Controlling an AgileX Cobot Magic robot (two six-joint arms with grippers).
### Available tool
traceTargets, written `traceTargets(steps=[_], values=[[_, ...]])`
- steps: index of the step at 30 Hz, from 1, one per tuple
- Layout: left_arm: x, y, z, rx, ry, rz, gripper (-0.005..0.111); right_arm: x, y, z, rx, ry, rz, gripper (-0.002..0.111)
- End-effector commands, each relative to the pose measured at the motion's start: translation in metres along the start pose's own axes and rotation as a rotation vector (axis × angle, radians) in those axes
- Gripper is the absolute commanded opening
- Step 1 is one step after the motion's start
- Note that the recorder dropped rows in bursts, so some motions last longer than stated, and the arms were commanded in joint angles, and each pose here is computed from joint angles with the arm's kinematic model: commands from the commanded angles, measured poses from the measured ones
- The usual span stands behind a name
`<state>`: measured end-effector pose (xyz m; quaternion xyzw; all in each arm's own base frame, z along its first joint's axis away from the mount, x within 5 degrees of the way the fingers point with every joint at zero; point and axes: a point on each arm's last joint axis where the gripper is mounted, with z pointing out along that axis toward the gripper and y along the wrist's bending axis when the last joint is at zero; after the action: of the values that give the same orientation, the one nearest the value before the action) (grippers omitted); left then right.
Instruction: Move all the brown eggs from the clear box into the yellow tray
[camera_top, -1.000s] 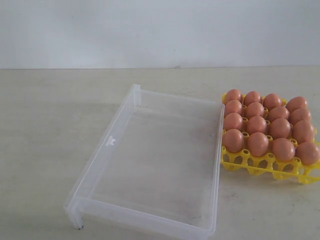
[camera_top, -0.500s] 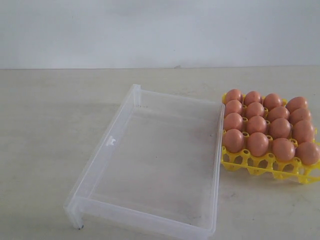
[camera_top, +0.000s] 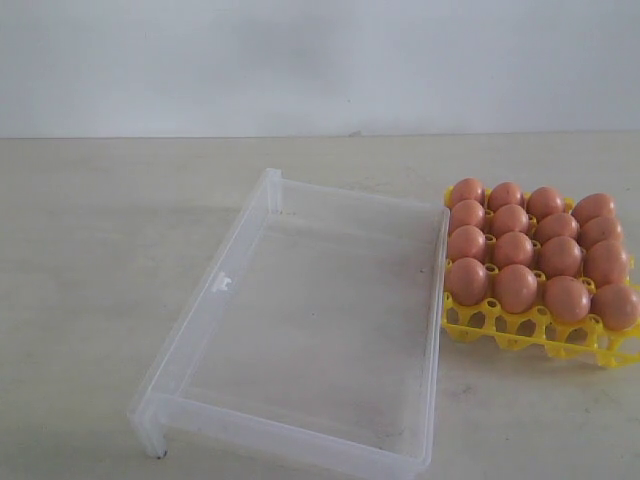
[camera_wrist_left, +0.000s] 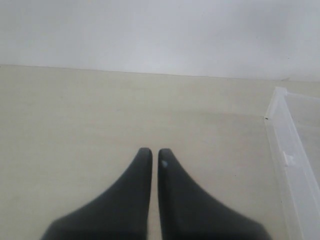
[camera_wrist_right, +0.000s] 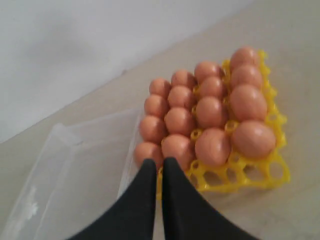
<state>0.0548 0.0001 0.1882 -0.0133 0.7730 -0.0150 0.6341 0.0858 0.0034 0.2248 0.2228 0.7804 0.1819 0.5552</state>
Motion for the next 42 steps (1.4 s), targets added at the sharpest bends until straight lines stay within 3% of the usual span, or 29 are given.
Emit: traceTargets(steps=[1,7,13,20,27,33,35,42], values=[[0.0,0.0,0.0,0.004,-0.007,0.0,0.004,0.012,-0.003,0.0,0.039,0.111,0.211,0.0],[0.0,0.0,0.0,0.004,-0.007,0.0,0.004,0.02,-0.014,-0.003,0.149,0.201,0.015,0.0],[0.0,0.0,0.0,0.004,-0.007,0.0,0.004,0.025,-0.024,-0.027,0.145,0.052,-0.149,0.0],[0.001,0.0,0.0,0.003,0.002,0.0,0.004,0.052,-0.041,-0.021,0.152,0.107,-0.155,0.0],[0.001,0.0,0.0,0.003,0.002,0.0,0.004,0.05,-0.039,-0.019,0.127,0.093,-0.218,0.0],[0.001,0.0,0.0,0.003,0.002,0.0,0.004,0.032,-0.026,-0.017,-0.008,-0.174,-0.437,0.0],[0.001,0.0,0.0,0.003,0.002,0.0,0.004,0.041,-0.032,-0.015,0.046,-0.05,-0.453,0.0],[0.001,0.0,0.0,0.003,0.0,0.0,0.004,0.04,-0.032,-0.015,0.045,-0.059,-0.469,0.0]])
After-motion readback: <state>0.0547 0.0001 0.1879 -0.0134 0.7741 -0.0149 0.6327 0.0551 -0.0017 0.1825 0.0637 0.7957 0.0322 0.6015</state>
